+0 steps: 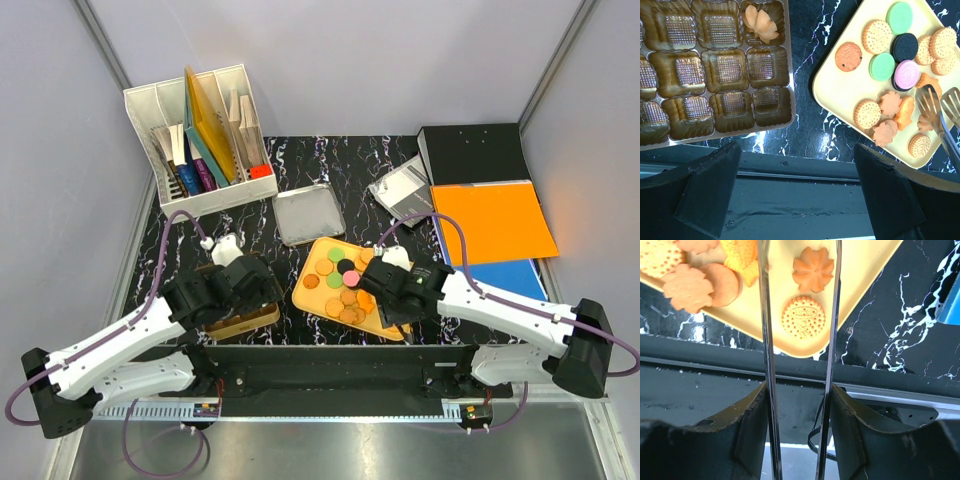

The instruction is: Pack the cookies

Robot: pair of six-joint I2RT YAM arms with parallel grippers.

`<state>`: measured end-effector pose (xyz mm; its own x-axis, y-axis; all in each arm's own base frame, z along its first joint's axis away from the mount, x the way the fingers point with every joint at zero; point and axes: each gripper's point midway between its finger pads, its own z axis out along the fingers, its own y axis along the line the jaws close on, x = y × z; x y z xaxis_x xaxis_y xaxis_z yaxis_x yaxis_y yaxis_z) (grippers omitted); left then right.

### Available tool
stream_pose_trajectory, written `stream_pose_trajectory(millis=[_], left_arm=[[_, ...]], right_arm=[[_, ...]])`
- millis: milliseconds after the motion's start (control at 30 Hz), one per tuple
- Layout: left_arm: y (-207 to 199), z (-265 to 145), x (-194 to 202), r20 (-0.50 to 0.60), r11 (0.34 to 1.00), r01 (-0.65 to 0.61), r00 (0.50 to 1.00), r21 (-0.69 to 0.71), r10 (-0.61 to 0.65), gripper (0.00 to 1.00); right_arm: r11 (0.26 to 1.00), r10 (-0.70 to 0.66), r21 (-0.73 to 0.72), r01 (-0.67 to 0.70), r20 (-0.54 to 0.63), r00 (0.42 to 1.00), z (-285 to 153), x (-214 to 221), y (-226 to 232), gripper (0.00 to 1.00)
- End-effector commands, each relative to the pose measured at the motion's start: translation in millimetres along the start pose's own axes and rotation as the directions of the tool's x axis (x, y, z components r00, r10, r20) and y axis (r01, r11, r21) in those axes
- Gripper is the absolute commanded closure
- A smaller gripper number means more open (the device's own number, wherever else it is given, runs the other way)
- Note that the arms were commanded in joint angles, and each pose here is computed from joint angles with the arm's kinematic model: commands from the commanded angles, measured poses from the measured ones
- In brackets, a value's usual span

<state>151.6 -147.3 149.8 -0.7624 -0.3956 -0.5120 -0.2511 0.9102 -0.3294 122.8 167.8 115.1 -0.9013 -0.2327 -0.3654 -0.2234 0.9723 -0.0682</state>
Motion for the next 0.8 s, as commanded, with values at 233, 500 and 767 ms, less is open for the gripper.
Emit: stream_pose_trajectory(millis=[233,500,767], left_arm=[[-2,-3,-5,0.020,1.000,0.015,1.000,0.022,-0.015,0.02],[-2,-7,-12,0.046,1.000,0.007,0.999,0.023,-0.008,0.02],[9,-24,-33,0.126,0.999,0.034,0.991,-0.002,-0.034,0.01]], right_arm=[[0.998,0.043,-0.051,-0.040,0.047,0.998,-4,-13,5,0.62],[0.995,0.069,-0.086,-0.059,0.120,0.990,-51,-45,8,0.67],[0.969,-0.037,-0.232,0.084,0.200,0.979,-116,-103,54,0.75]])
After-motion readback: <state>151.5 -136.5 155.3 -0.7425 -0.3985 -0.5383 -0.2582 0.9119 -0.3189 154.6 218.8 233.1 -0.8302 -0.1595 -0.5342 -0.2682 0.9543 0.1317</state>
